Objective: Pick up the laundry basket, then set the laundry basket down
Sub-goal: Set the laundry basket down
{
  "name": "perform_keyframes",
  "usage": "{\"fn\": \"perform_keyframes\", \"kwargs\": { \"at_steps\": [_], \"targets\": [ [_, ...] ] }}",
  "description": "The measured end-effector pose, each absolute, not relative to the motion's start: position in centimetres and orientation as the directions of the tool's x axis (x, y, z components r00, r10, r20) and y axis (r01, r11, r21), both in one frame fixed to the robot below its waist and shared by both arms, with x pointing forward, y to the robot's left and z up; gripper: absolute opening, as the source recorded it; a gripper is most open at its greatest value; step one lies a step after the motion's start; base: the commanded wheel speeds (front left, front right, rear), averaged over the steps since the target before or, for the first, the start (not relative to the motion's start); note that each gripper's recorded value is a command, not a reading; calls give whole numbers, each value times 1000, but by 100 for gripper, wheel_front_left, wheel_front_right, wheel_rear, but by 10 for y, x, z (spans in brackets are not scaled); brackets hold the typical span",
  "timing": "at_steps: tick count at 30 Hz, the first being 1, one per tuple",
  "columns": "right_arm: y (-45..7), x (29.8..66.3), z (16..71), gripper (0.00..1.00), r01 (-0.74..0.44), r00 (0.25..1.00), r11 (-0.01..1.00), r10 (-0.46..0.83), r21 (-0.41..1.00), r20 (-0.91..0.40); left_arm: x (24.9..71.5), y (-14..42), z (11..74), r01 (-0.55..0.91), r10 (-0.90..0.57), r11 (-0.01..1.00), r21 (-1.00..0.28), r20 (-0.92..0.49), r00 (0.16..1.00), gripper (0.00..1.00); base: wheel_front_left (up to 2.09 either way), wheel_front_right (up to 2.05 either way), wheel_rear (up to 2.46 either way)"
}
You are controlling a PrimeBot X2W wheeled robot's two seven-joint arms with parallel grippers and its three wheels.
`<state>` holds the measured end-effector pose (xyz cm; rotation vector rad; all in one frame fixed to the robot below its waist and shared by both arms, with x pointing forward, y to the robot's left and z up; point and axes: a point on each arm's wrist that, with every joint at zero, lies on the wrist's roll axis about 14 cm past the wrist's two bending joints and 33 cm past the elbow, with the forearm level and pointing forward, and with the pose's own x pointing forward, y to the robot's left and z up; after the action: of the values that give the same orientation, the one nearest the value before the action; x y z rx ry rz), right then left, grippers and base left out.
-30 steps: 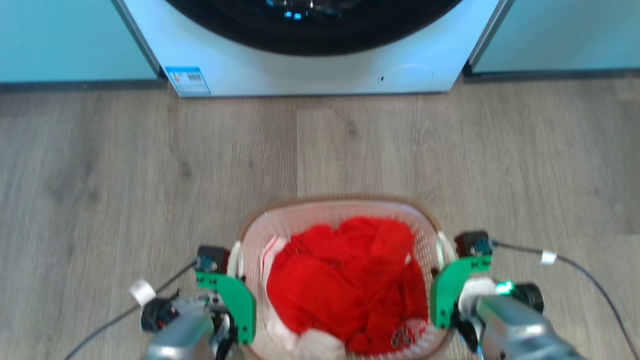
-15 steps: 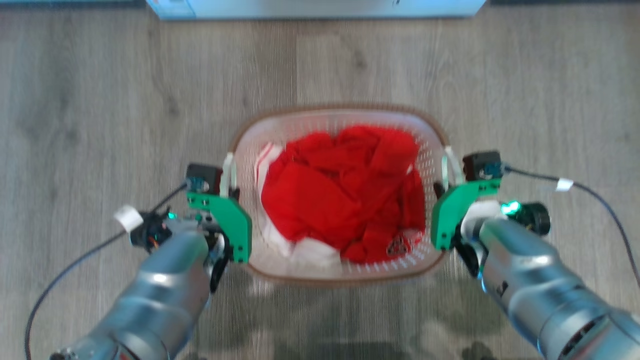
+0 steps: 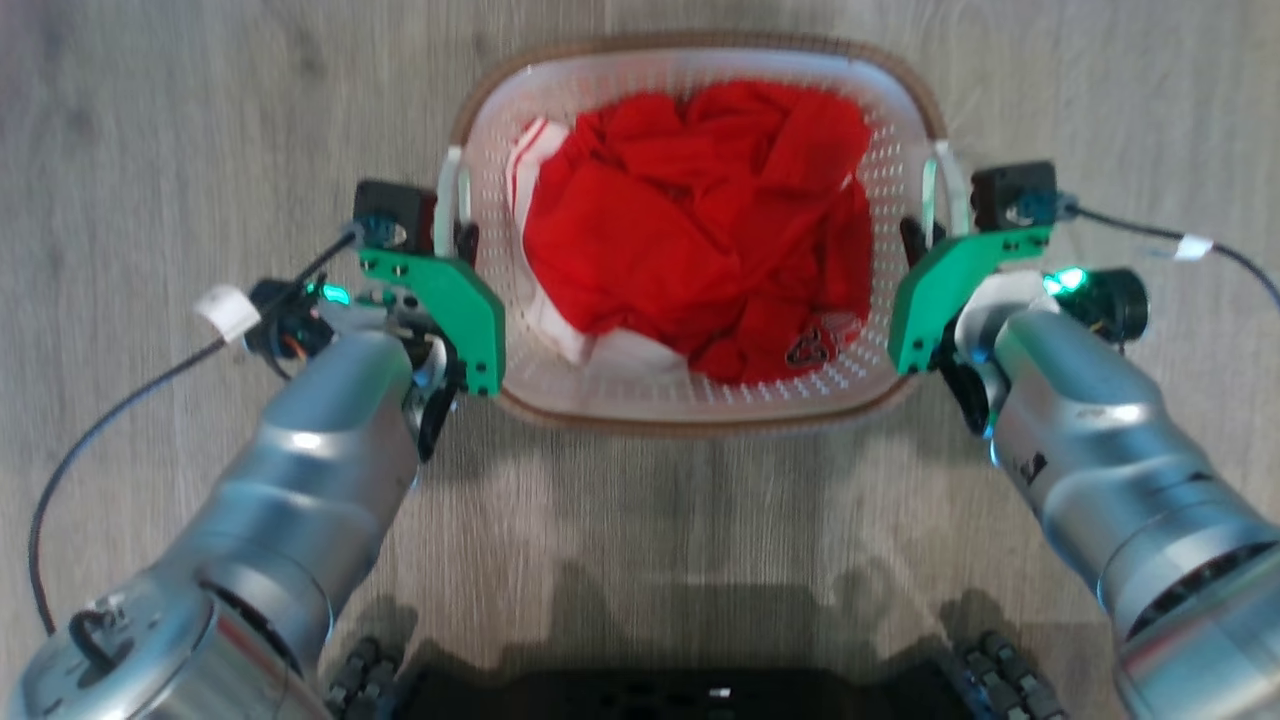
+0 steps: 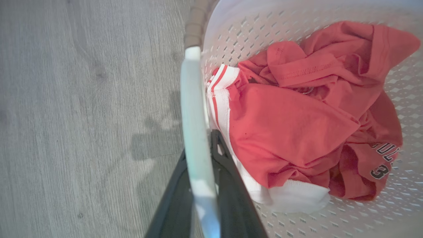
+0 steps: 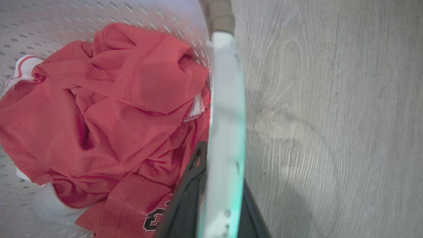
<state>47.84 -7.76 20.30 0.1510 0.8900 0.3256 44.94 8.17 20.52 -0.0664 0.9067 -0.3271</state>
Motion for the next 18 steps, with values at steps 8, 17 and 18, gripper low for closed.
{"fn": "perform_keyframes", "kwargs": {
  "at_steps": [8, 17, 18],
  "targets": [
    [-74, 485, 171, 0, -214, 560, 940, 341, 265, -755, 455, 83, 179, 241, -307, 949, -204, -777, 549, 0, 0, 0, 0],
    [-75, 482, 139, 0, -202, 531, 945, 328, 259, -782, 453, 84, 154, 237, -308, 948, -212, -798, 518, 0, 0, 0, 0],
    [-75, 482, 139, 0, -202, 531, 945, 328, 259, -782, 453, 84, 154, 237, -308, 948, -212, -798, 518, 0, 0, 0, 0]
  ]
}}
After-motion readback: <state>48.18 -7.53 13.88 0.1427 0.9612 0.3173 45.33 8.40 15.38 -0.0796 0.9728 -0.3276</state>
